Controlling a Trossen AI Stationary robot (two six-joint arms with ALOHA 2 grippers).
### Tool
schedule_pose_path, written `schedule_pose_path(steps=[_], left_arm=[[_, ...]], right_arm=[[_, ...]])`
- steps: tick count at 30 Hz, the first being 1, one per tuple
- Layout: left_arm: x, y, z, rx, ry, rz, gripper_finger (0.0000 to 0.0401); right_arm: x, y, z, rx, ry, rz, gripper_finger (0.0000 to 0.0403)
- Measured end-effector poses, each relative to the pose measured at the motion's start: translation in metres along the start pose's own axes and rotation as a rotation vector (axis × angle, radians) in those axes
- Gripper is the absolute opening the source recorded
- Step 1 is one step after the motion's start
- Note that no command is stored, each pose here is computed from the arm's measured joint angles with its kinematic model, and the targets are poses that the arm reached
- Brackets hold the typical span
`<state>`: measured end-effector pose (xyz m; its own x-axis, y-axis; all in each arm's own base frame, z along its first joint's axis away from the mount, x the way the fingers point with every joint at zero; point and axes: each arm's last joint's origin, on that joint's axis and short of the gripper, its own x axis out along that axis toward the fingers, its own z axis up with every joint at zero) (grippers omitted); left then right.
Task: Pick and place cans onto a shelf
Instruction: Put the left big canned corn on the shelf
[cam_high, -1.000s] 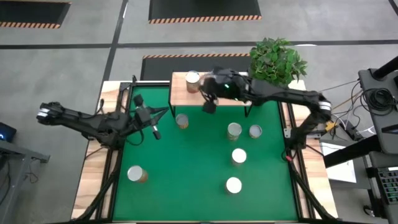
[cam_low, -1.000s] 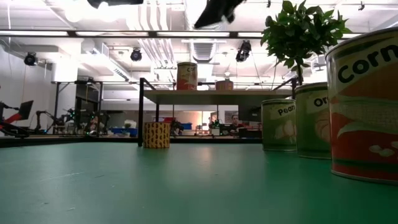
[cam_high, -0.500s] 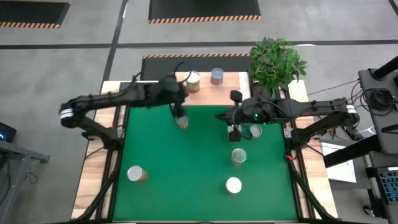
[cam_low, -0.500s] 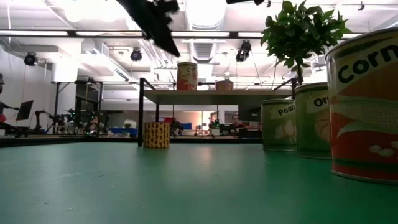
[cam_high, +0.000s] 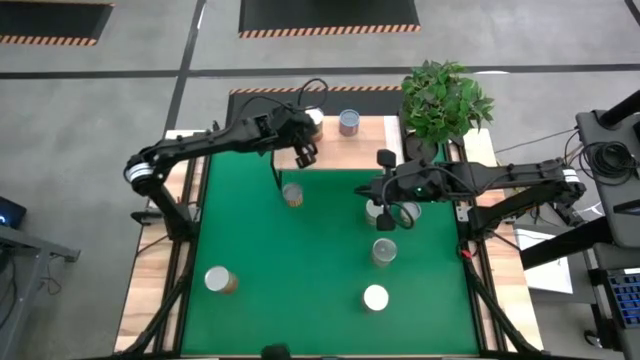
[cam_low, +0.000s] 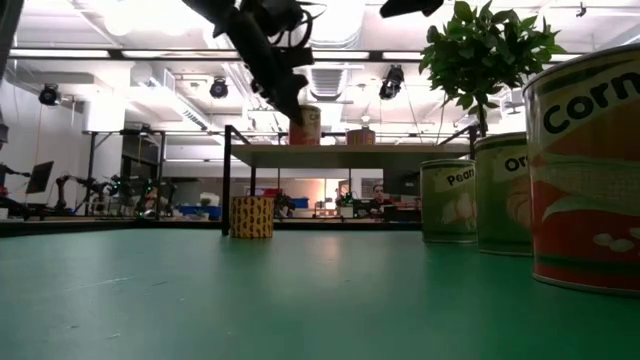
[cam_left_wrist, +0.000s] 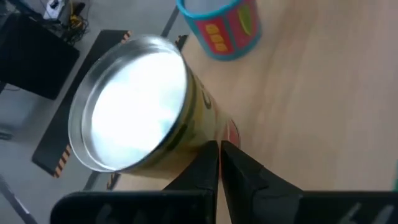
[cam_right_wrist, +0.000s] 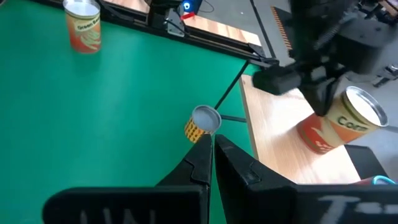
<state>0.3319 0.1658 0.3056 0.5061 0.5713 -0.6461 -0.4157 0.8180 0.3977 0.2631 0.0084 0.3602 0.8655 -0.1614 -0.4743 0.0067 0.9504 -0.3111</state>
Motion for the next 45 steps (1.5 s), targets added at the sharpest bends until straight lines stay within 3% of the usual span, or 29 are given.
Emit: schedule_pose_path(steps=[6, 10, 13, 16, 21, 26, 30, 45], left_arm=[[0.005, 0.003, 0.005, 0.025, 0.039, -0.005, 0.0000], [-0.014, 0.005, 0.010, 0.050, 0.045, -0.017, 0.0000], [-0.034, 0.013, 0.021, 0.069, -0.029, 0.005, 0.0000], [-0.044, 0.031, 0.029, 0.092, -0.081, 0.112, 0.0000], [-0.034, 0.076, 0.015, 0.124, 0.002, 0.237, 0.0000], [-0.014, 0.109, -0.006, 0.067, 0.009, 0.105, 0.0000], [-0.002, 0.114, -0.009, 0.045, -0.050, -0.032, 0.0000], [0.016, 0.105, -0.004, 0.065, -0.104, -0.094, 0.0000]], right_arm=[[0.001, 0.001, -0.002, -0.004, 0.019, 0.005, 0.0009], [0.001, 0.001, -0.004, -0.007, 0.036, 0.009, 0.0009], [0.001, 0.002, -0.006, -0.009, 0.049, 0.012, 0.0009], [0.003, 0.003, -0.009, -0.010, 0.056, 0.014, 0.0009], [0.006, 0.005, -0.014, -0.012, 0.073, 0.018, 0.0009], [0.008, 0.006, -0.018, -0.011, 0.085, 0.021, 0.0009], [0.008, 0.006, -0.018, -0.015, 0.086, 0.021, 0.0009], [0.008, 0.006, -0.018, -0.021, 0.086, 0.021, 0.0009]])
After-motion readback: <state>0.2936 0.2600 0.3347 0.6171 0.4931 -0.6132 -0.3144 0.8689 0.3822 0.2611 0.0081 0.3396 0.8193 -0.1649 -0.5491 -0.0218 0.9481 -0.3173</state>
